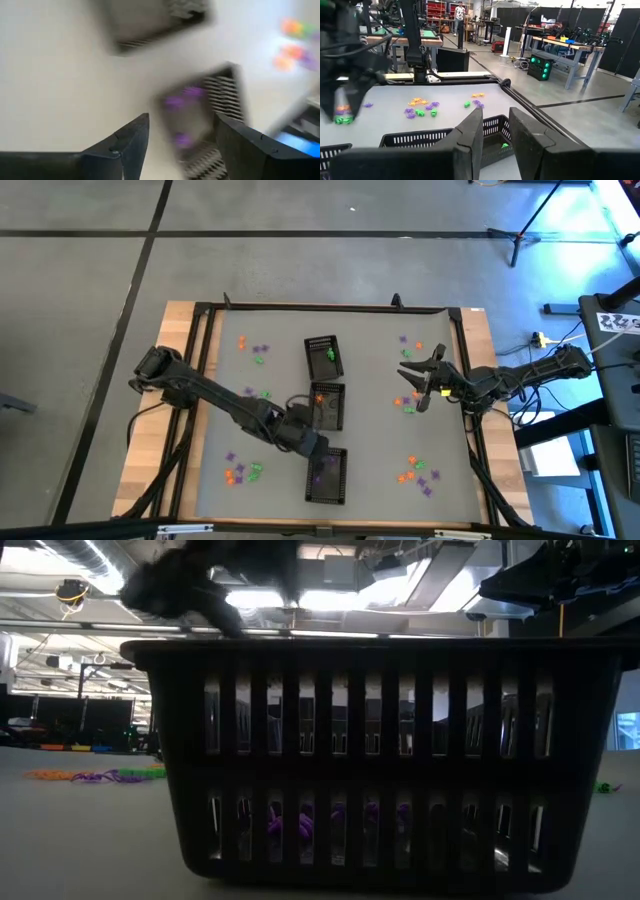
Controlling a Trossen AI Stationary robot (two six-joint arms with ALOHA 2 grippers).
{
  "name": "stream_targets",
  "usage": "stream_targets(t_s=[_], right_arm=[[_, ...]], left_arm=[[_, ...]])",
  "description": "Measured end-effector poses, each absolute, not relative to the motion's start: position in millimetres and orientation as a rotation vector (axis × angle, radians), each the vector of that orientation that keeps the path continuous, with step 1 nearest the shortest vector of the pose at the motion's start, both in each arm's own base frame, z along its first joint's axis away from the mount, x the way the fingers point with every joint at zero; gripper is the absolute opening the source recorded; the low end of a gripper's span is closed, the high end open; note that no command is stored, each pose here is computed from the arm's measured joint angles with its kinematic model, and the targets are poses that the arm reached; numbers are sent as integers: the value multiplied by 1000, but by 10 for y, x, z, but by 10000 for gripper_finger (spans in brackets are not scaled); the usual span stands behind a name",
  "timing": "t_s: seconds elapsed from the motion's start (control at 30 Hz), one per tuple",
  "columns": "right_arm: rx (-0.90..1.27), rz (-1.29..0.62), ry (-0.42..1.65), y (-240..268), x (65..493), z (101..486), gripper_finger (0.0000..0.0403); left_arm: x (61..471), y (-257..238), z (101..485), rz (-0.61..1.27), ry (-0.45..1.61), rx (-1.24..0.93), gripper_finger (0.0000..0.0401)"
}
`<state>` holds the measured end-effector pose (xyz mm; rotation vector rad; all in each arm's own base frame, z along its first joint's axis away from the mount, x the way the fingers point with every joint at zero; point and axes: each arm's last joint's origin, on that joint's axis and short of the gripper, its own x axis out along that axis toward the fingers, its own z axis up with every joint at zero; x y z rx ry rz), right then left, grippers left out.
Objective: Sort Halloween decoration
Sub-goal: Put the green skeleton toy into the top black bin
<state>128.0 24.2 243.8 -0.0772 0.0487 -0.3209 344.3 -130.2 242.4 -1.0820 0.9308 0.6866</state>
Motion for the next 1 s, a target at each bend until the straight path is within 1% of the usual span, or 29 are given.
stream_targets(t_s=[0.17,0.27,0.4,0.57,0.7,0.87,1.0], right_arm=[[-77,-321,49,242,1281,2438,92],[-77,-321,49,241,1280,2438,92],[-82,-321,57,241,1280,2429,92],[-83,-321,61,242,1280,2426,92],[-84,-321,61,242,1280,2425,92],[-84,-320,61,242,1280,2425,92],[-83,-321,60,241,1280,2426,92]], left_arm=[[3260,-1108,2600,1009,1010,-1054,221],[3151,-987,2612,1199,987,-1005,223],[3081,-828,2428,1339,972,-960,220],[2993,-591,2157,1497,983,-974,206],[2973,-391,2001,1559,980,-1011,199],[2999,-111,1862,1505,1034,-1008,199],[2959,104,1783,1489,1066,-1118,199]])
